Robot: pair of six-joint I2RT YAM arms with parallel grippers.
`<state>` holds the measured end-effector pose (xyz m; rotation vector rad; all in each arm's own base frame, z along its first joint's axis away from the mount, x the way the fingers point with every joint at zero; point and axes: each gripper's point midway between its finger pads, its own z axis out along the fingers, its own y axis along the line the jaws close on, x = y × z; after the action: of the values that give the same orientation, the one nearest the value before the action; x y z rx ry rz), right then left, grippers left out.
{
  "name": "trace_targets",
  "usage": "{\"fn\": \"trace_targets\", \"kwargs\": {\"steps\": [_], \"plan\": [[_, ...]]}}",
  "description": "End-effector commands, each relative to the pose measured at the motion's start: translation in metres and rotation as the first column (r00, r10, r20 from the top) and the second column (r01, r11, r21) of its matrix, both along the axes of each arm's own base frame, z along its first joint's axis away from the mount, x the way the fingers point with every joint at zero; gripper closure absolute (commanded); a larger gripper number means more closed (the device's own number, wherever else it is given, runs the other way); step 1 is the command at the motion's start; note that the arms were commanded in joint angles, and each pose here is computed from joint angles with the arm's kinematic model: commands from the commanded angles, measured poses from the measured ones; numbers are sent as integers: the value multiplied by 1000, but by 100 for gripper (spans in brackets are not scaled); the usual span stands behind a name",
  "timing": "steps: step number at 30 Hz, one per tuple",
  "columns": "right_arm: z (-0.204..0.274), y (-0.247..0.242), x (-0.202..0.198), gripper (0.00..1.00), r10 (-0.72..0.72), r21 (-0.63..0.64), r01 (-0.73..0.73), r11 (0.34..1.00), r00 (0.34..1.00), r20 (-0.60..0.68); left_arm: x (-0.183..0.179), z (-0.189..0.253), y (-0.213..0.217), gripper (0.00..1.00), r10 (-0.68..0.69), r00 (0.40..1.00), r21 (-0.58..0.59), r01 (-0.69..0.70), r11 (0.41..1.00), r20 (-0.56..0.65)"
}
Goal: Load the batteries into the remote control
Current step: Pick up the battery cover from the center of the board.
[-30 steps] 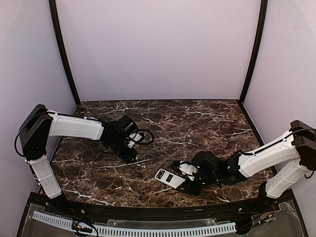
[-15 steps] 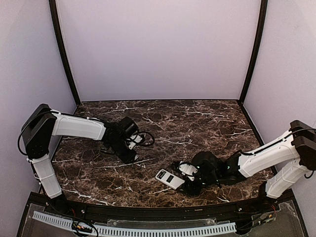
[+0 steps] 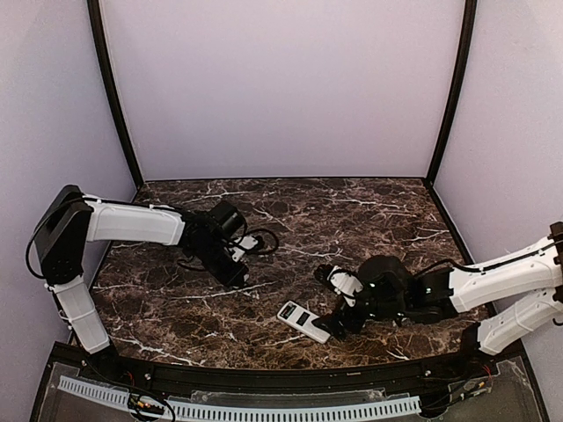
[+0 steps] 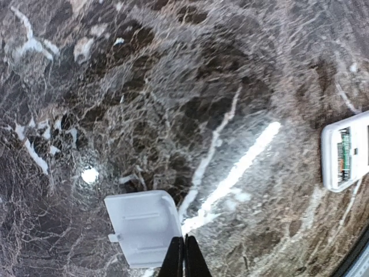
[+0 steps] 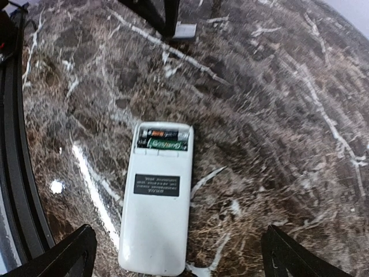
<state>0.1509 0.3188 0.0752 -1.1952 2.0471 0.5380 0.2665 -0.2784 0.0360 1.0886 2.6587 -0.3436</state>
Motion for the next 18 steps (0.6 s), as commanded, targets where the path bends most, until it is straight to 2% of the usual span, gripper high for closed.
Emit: {"fn": "trace_targets", "kwargs": {"steps": [1,2,5,7,10,14,18], "plan": [[66,-6,24,1,-119,155,97,983,983,142,-7,66,-30,100,-87,996,-217,92,972,34],[77,-8,26,1,-135,183,105,977,978,158,-10,72,-34,100,-108,994,-244,113,963,33],[105,-6,25,1,-102,239,52,970,975,200,-31,106,-55,100,-207,978,-415,200,888,28],[120,0,15,6,-19,271,-41,962,976,218,-47,130,-66,100,-281,959,-530,254,809,31],[138,8,-1,17,105,295,-190,937,954,280,-80,171,-78,100,-428,903,-693,326,643,28],[154,18,-27,27,269,298,-376,877,900,343,-106,206,-78,100,-533,843,-777,385,497,77],[164,26,-44,39,368,271,-483,832,848,382,-132,226,-73,100,-615,784,-819,406,405,85]]}}
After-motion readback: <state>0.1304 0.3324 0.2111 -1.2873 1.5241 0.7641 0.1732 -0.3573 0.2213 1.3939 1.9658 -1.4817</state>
